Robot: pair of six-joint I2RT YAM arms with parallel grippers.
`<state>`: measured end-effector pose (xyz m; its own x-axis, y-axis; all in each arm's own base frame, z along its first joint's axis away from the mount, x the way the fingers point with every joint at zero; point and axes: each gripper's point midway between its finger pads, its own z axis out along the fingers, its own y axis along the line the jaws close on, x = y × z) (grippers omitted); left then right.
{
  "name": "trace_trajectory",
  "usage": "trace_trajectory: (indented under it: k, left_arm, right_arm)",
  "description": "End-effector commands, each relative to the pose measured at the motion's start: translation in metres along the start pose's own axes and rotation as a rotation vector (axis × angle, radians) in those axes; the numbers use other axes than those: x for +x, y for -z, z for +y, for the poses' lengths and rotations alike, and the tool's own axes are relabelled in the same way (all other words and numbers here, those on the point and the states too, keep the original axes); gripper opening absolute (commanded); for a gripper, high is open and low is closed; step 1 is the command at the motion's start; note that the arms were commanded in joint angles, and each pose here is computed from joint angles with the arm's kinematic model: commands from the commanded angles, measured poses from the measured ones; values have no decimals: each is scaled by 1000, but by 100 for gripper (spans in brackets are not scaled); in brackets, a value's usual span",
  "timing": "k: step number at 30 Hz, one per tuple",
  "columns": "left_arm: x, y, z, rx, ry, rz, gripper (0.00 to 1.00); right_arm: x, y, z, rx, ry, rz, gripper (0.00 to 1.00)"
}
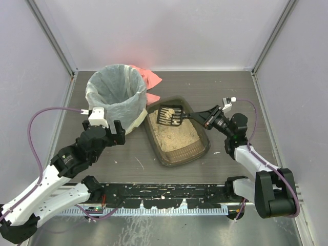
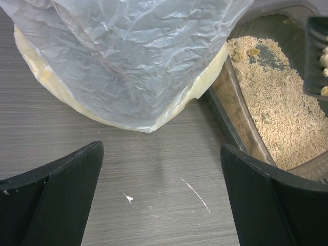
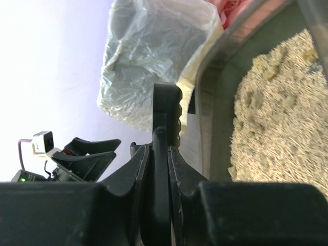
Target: Clean the litter box
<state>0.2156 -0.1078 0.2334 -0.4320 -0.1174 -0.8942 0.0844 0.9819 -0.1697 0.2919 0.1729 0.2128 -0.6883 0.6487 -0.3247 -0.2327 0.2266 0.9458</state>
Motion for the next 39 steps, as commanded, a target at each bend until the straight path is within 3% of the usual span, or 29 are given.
trace_trajectory:
  k: [1, 13, 23, 31, 39]
  left_arm:
    - [-24, 6, 5, -23, 10, -76, 98]
    - [-24, 17, 20, -52, 15, -104, 98]
    - [-24, 32, 31, -51, 62, -121, 98]
    - [-10, 40, 43, -71, 88, -93, 98]
    - [-9, 47, 54, -93, 112, -110, 98]
  right_arm:
    - [-26, -12, 55, -93, 87, -80, 1]
    - [-90, -47, 135, -156, -9, -259, 1]
    - [-82, -141, 196, -234, 11, -198, 1]
    - [-47, -205, 212, -323, 270, -48, 1]
    - [-31, -227, 213, -352, 621, 19, 1]
